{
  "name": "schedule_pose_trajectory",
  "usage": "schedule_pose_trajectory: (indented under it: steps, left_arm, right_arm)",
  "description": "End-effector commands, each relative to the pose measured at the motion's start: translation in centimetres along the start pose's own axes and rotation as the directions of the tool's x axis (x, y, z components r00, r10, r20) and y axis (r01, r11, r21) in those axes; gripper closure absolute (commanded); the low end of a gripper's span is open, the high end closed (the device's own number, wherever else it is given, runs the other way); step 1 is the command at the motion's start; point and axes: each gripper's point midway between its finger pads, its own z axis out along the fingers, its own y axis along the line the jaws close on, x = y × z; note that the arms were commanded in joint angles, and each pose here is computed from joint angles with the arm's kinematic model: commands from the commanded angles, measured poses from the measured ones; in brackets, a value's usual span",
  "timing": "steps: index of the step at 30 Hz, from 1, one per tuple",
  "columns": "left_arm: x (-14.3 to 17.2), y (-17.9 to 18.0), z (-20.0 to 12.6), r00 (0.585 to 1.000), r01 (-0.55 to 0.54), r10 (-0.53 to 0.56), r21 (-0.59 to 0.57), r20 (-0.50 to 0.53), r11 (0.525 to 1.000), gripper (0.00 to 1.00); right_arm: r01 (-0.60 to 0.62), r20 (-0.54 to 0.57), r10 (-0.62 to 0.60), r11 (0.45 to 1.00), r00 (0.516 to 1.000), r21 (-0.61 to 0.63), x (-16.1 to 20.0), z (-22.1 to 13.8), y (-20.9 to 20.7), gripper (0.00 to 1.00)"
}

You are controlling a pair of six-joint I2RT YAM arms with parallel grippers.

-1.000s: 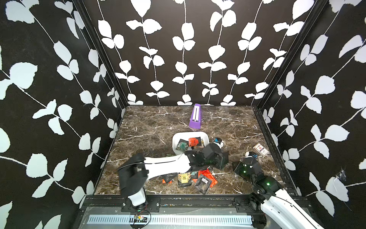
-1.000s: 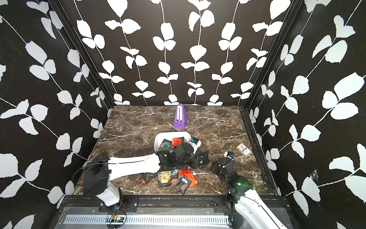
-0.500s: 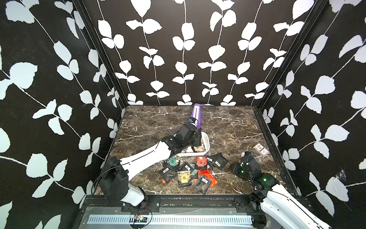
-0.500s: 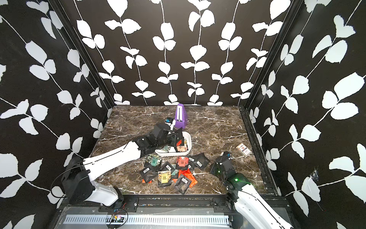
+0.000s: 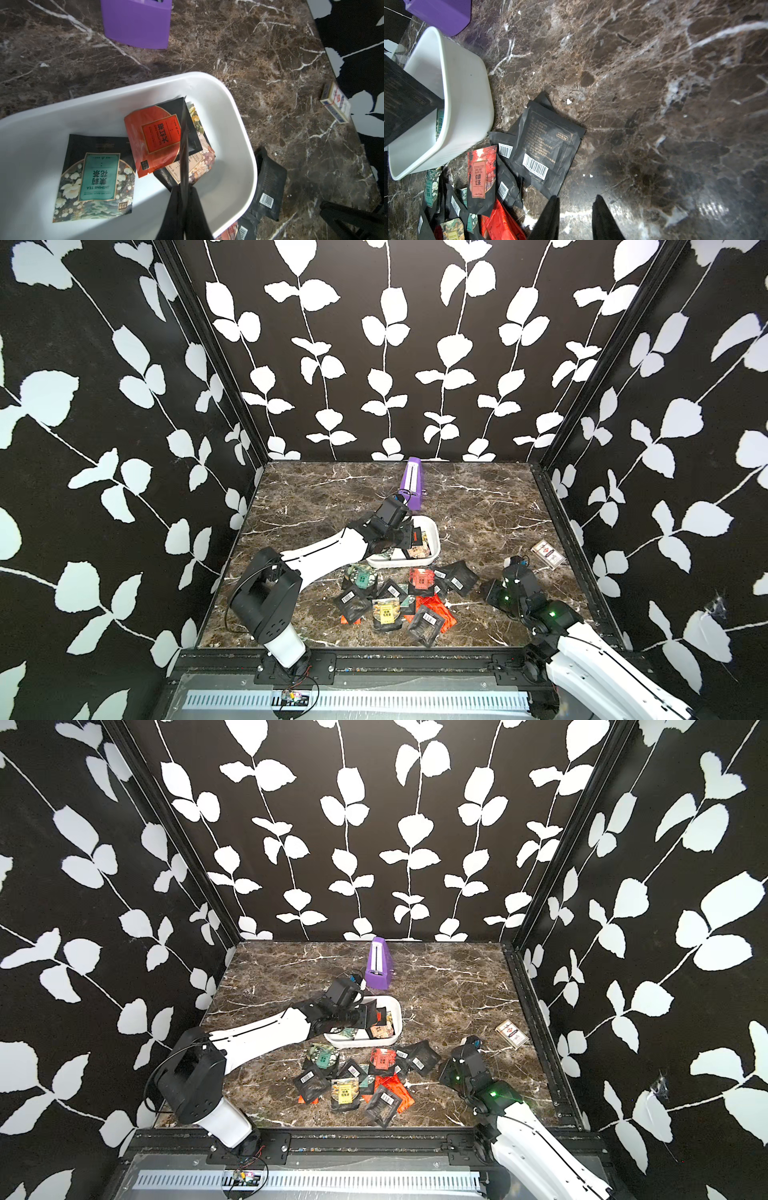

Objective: Put the tea bags into the storage box
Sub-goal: Place the tea bag in the storage box.

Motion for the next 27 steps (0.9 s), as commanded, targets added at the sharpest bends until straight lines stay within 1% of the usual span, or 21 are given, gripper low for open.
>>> schedule_pose_trajectory:
  steps: [1, 3, 4, 5, 6, 7, 8, 12, 13, 15, 17, 18, 20, 22, 24, 27]
  left_arm:
    - [-0.2, 1.1, -0.9, 1.000, -0.006, 0.007, -0.055, 0.002, 0.998, 0.91]
    - [-0.9, 1.2, -1.5, 1.000, -0.025, 0.026, -0.078, 0.010, 0.997, 0.77]
    - [-1.3, 1.2, -2.0, 0.999, -0.037, 0.038, -0.089, 0.013, 0.995, 0.67]
    - [-1.7, 1.1, -2.5, 0.999, -0.046, 0.048, -0.094, 0.017, 0.995, 0.57]
    - [-2.1, 1.1, -3.2, 0.998, -0.059, 0.062, -0.104, 0.028, 0.993, 0.43]
    - [-2.6, 1.2, -4.1, 0.997, -0.068, 0.073, -0.118, 0.041, 0.991, 0.36]
    - [-3.1, 1.3, -5.1, 0.995, -0.075, 0.083, -0.131, 0.054, 0.988, 0.34]
    - [-4.7, 2.1, -10.9, 0.982, -0.089, 0.118, -0.191, 0.146, 0.977, 0.34]
    - [-4.7, 2.2, -12.2, 0.979, -0.085, 0.117, -0.187, 0.169, 0.979, 0.36]
    - [-4.1, 2.0, -14.6, 0.973, -0.074, 0.102, -0.140, 0.207, 0.987, 0.41]
    - [-2.6, 2.0, -16.1, 0.977, -0.056, 0.075, -0.099, 0.199, 0.993, 0.49]
    - [-1.7, 1.7, -16.5, 0.981, -0.044, 0.055, -0.060, 0.188, 0.997, 0.51]
    - [0.4, 0.6, -16.5, 0.988, -0.018, 0.013, 0.031, 0.153, 0.999, 0.55]
    - [2.9, -0.9, -15.8, 0.994, -0.016, 0.006, 0.099, 0.106, 0.995, 0.57]
    - [5.6, -2.5, -14.8, 0.998, -0.044, 0.038, 0.123, 0.048, 0.991, 0.57]
    - [9.2, -3.9, -13.2, 0.996, -0.047, 0.056, 0.137, -0.063, 0.989, 0.60]
  right_arm:
    - [0.006, 0.019, -0.006, 1.000, 1.000, -0.026, -0.4, -0.1, 0.6, 0.70]
    - [0.010, 0.019, -0.009, 1.000, 1.000, -0.027, -0.5, -0.3, 0.7, 0.70]
    - [0.011, 0.018, -0.010, 1.000, 1.000, -0.028, -0.5, -0.4, 0.7, 0.69]
    - [0.012, 0.017, -0.012, 0.999, 1.000, -0.030, -0.5, -0.5, 0.8, 0.69]
    - [0.012, 0.018, -0.012, 0.999, 1.000, -0.033, -0.5, -0.6, 0.8, 0.69]
    - [0.014, 0.018, -0.014, 0.999, 1.000, -0.035, -0.6, -0.7, 0.9, 0.69]
    - [0.017, 0.020, -0.016, 0.999, 1.000, -0.038, -0.7, -0.9, 1.0, 0.69]
    - [0.023, 0.023, -0.022, 0.998, 0.999, -0.059, -0.9, -1.4, 1.6, 0.69]
    - [0.022, 0.022, -0.021, 0.997, 1.000, -0.071, -0.8, -1.5, 1.8, 0.69]
    - [0.022, 0.020, -0.020, 0.994, 1.000, -0.103, -0.8, -1.5, 2.4, 0.69]
    - [0.020, 0.020, -0.017, 0.993, 1.000, -0.120, -0.7, -1.5, 2.9, 0.69]
    - [0.020, 0.021, -0.017, 0.991, 1.000, -0.135, -0.7, -1.6, 3.3, 0.69]
    - [0.023, 0.022, -0.020, 0.986, 1.000, -0.168, -0.5, -1.6, 4.1, 0.69]
    - [0.030, 0.018, -0.027, 0.980, 0.999, -0.198, -0.1, -1.6, 5.1, 0.69]
    - [0.031, 0.010, -0.030, 0.975, 1.000, -0.221, 0.5, -1.5, 5.9, 0.69]
    - [0.023, -0.010, -0.027, 0.963, 1.000, -0.269, 1.7, -1.3, 7.1, 0.69]
